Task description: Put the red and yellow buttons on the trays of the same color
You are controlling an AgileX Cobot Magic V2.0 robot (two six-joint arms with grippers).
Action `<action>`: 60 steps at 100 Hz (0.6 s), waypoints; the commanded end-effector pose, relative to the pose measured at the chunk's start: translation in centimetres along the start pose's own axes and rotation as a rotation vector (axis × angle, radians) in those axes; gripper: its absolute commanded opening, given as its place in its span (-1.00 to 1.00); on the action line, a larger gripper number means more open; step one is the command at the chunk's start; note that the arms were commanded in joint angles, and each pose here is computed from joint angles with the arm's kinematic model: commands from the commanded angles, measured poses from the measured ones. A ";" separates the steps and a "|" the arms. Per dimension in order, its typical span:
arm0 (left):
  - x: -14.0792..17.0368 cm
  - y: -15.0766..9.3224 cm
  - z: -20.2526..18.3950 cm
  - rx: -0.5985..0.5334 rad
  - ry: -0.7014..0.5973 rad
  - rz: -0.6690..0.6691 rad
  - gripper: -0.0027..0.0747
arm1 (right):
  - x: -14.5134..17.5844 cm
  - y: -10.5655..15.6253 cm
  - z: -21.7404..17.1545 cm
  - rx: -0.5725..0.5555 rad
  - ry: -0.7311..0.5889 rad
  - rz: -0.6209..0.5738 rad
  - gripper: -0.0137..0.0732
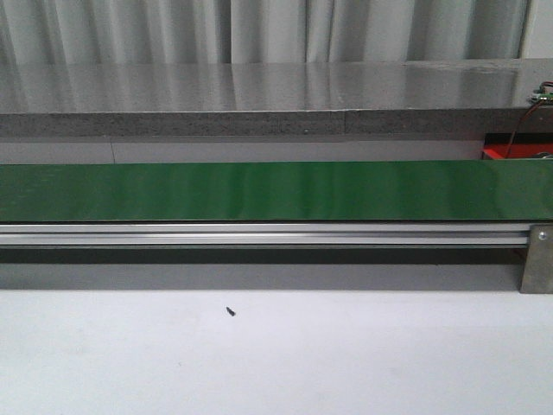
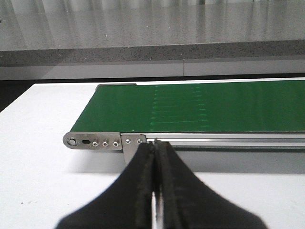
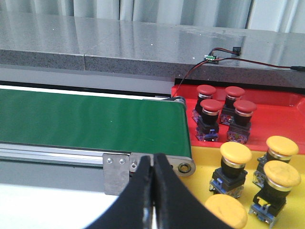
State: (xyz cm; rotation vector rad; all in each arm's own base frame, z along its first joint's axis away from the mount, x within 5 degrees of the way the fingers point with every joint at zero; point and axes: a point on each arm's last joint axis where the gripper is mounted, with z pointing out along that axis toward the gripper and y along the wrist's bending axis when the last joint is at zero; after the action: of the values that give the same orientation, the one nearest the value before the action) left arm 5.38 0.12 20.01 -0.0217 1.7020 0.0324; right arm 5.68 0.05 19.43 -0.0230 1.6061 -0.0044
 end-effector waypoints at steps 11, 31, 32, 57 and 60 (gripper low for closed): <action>-1.3 0.1 -0.3 -0.008 -0.199 0.005 -0.98 | -1.5 0.0 -0.3 -0.002 -0.124 0.003 -0.84; -0.3 0.1 0.0 -0.012 -0.222 0.001 -0.98 | -1.5 0.0 -0.3 -0.002 -0.124 0.003 -0.84; -0.2 0.1 0.1 -0.012 -0.219 -0.004 -0.98 | -1.5 0.0 -0.3 -0.002 -0.124 0.003 -0.84; 0.1 0.1 0.1 -0.011 -0.211 -0.009 -0.98 | -1.5 0.0 -0.3 -0.002 -0.124 0.003 -0.84; 0.1 0.1 0.1 -0.012 -0.211 -0.007 -0.98 | -1.5 0.0 -0.3 -0.002 -0.124 0.003 -0.84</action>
State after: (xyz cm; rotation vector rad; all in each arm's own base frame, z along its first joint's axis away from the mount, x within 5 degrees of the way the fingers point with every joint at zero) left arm 5.62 0.29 20.35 -0.0336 1.5699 0.0483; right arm 5.68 0.05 19.43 -0.0230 1.6061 -0.0044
